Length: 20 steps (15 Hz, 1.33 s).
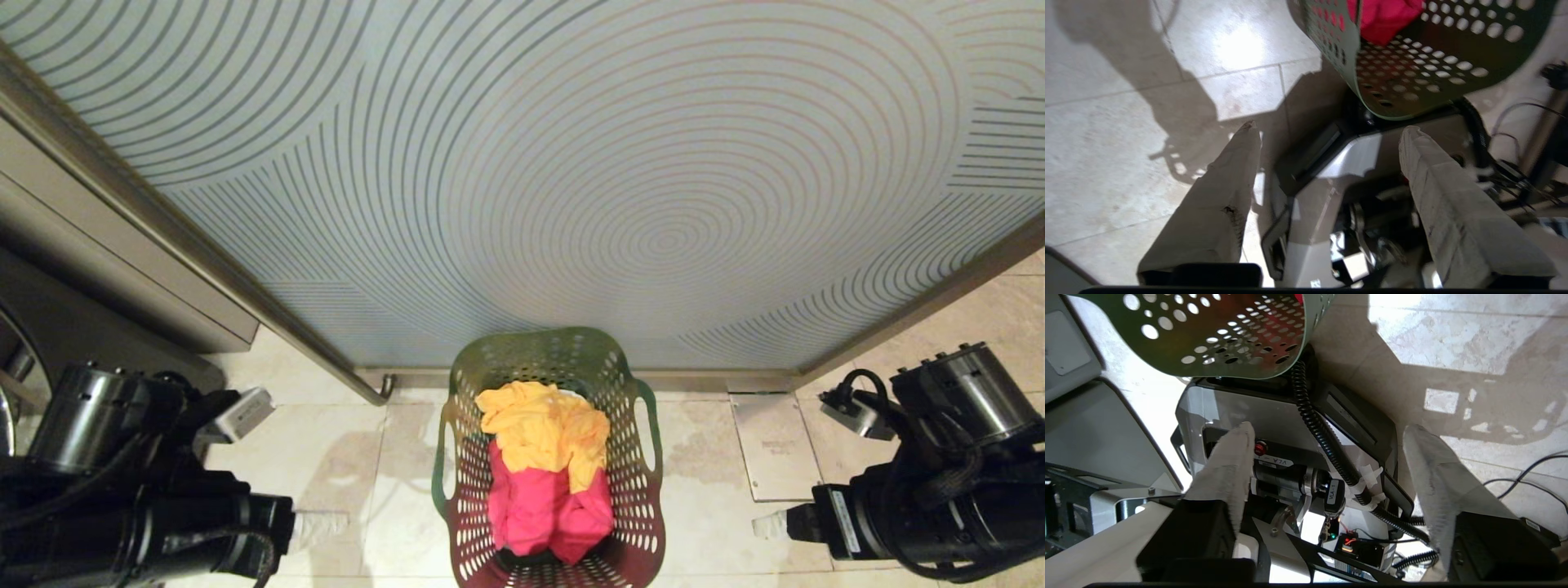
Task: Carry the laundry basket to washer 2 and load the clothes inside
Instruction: Pick up the clothes basket and put it beside the washing machine
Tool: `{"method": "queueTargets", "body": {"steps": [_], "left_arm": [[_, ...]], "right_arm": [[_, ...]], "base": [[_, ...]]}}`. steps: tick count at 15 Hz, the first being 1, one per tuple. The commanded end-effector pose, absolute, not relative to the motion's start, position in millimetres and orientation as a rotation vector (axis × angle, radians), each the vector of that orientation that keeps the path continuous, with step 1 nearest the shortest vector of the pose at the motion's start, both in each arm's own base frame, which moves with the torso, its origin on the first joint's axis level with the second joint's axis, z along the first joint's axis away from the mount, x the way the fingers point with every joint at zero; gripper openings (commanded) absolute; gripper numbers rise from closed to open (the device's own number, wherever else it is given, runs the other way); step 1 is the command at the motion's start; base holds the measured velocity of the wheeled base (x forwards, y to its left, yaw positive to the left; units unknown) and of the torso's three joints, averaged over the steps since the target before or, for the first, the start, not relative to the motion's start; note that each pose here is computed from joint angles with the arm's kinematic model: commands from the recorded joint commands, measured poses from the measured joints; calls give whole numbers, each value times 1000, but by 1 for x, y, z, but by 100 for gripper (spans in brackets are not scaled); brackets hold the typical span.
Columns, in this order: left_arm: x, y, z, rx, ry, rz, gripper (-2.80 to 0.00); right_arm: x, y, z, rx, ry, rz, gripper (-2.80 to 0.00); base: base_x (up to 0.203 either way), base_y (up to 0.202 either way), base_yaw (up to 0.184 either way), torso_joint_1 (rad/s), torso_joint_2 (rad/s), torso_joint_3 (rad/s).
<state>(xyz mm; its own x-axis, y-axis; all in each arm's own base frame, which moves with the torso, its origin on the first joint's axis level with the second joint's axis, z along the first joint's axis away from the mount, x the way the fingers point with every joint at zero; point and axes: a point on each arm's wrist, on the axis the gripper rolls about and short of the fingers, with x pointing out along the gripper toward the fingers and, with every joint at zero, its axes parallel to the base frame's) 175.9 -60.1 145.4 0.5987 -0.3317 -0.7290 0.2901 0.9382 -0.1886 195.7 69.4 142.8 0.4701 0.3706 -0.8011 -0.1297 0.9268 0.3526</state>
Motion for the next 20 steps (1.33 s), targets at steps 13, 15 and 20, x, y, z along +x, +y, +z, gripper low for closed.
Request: {"method": "queueTargets", "body": {"steps": [13,15,20], "left_arm": [[213,-132,92,-23,918,-380,0],[217,-145,87,-31,933,-393,0],[243,-167,73,-51,858,-360,0]], "right_arm": [[254,85,105,225,1130,233,0],[270,90,105,221,1097,226,0],[272,92,106,219,1093,228,0]], "base": [[0,0,0,0,0,0],[0,0,0,0,0,0],[0,0,0,0,0,0]]}}
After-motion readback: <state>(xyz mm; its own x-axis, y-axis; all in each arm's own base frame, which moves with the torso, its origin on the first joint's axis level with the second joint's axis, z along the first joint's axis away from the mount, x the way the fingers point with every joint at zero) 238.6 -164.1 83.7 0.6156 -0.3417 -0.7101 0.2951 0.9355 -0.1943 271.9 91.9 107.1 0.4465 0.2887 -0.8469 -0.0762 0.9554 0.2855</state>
